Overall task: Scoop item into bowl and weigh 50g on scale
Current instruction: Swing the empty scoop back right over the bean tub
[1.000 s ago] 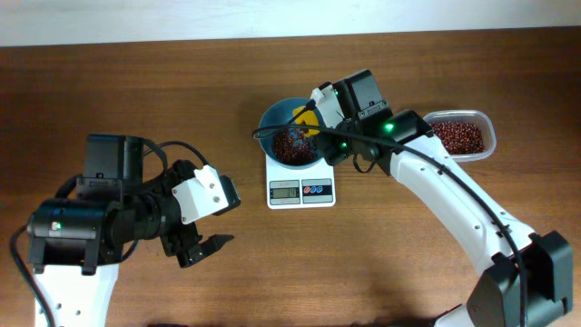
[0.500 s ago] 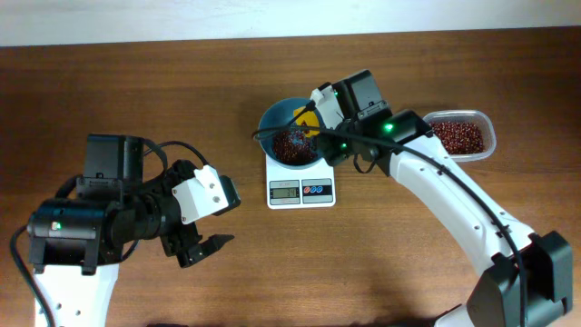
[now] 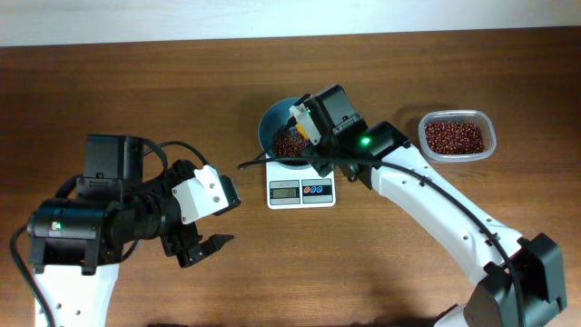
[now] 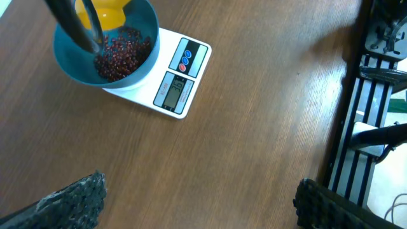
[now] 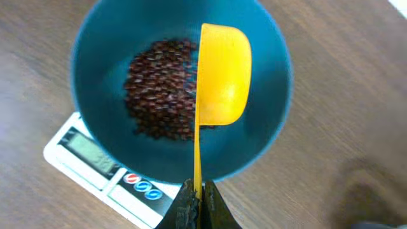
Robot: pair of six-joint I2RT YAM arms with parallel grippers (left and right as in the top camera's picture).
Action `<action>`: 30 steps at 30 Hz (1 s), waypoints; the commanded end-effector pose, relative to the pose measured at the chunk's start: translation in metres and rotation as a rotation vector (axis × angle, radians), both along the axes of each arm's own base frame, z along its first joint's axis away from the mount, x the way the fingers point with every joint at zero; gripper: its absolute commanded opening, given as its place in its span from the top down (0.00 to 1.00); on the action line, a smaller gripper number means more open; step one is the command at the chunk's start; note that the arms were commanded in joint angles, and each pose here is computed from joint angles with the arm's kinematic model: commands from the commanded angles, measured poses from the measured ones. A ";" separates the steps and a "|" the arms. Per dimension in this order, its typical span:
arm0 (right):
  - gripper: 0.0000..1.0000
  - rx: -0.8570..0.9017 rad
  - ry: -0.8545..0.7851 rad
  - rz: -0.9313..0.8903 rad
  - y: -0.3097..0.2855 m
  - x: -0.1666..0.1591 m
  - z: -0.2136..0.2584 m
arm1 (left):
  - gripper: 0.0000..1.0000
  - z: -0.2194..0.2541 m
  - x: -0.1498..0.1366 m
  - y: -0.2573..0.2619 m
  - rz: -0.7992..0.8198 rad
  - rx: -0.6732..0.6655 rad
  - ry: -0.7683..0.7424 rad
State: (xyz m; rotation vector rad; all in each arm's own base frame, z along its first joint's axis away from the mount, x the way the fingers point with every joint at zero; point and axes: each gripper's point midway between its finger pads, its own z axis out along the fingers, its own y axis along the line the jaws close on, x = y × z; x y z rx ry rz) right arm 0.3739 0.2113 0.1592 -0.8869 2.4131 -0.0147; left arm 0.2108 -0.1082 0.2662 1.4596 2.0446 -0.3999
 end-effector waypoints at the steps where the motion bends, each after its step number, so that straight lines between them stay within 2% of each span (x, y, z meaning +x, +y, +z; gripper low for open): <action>1: 0.96 -0.004 -0.098 -0.034 -0.007 0.011 0.035 | 0.01 0.005 0.002 0.001 0.013 -0.006 -0.008; 5: 0.96 0.037 -0.070 -0.016 0.000 0.007 0.035 | 0.01 0.005 0.002 0.001 0.013 -0.006 -0.008; 7: 0.96 0.086 -0.056 -0.077 0.000 0.006 0.042 | 0.01 0.005 0.002 0.001 0.013 -0.006 -0.008; 12: 0.96 0.249 -0.037 -0.126 -0.006 0.005 0.088 | 0.01 0.005 0.002 0.001 0.013 -0.006 -0.008; 14: 0.96 0.283 -0.066 -0.192 -0.029 0.007 0.118 | 0.01 0.005 0.002 0.001 0.013 -0.006 -0.008; 17: 0.96 0.228 -0.108 -0.360 -0.088 0.007 0.140 | 0.01 0.005 0.002 0.001 0.013 -0.006 -0.008; 21: 0.96 -0.071 -0.050 -0.696 -0.211 -0.017 0.119 | 0.01 0.005 0.002 0.001 0.013 -0.006 -0.008; 25: 0.96 -0.128 0.064 -0.907 -0.284 -0.028 0.090 | 0.01 0.005 0.002 0.001 0.013 -0.006 -0.008; 30: 0.96 -0.150 0.221 -1.003 -0.321 -0.032 0.038 | 0.01 0.005 0.002 0.001 0.013 -0.006 -0.008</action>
